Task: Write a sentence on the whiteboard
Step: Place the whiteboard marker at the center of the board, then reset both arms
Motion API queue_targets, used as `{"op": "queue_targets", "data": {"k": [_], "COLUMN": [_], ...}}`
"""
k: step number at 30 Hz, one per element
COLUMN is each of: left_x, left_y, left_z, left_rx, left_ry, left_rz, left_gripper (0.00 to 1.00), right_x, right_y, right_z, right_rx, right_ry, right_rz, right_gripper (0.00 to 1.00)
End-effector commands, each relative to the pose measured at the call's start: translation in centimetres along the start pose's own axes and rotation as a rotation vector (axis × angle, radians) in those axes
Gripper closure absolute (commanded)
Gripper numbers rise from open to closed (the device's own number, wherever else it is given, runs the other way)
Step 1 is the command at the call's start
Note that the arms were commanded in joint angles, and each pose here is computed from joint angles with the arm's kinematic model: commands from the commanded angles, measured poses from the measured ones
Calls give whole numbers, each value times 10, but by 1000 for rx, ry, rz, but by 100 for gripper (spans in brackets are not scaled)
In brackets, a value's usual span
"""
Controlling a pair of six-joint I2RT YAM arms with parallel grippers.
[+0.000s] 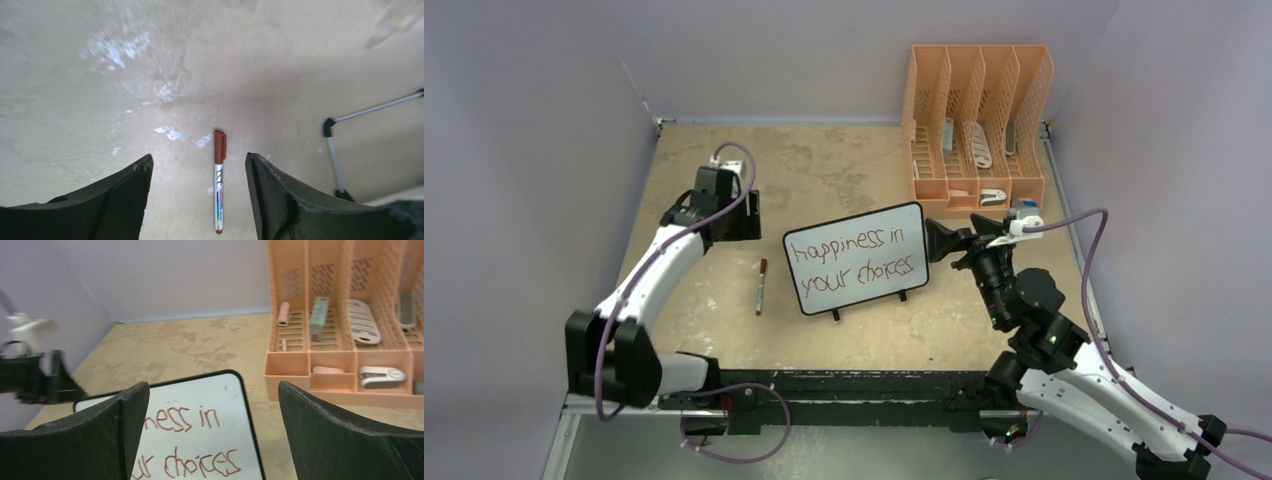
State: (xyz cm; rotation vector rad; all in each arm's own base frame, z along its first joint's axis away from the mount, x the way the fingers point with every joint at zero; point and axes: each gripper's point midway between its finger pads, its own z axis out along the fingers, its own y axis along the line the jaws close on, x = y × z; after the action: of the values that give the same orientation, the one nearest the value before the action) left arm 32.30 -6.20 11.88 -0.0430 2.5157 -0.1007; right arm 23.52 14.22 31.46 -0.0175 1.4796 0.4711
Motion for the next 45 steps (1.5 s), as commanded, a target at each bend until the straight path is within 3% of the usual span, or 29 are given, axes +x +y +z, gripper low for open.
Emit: {"op": "queue_targets", "data": {"k": [1, 11, 20, 27, 45], "left_x": [-39, -46, -36, -26, -21], "left_y": [6, 2, 16, 25, 16], "left_z": [-52, -171, -248, -240, -226], "left_rx": [-1, 121, 126, 98, 161], "left_ry": [-262, -662, -932, -998, -1019], "left_rz": [-60, -93, -95, -119, -126], "left_gripper": [33, 14, 11, 11, 9], "right_x": [-32, -73, -79, -80, -73], "right_y": [-34, -72, -88, -97, -100], "right_z": [-4, -35, -51, -64, -64], "right_rx": [219, 393, 425, 413, 424], "right_ry": [-74, -141, -180, -254, -246], "right_rz": [52, 57, 14, 55, 38], "right_gripper": [1, 1, 1, 1, 1]}}
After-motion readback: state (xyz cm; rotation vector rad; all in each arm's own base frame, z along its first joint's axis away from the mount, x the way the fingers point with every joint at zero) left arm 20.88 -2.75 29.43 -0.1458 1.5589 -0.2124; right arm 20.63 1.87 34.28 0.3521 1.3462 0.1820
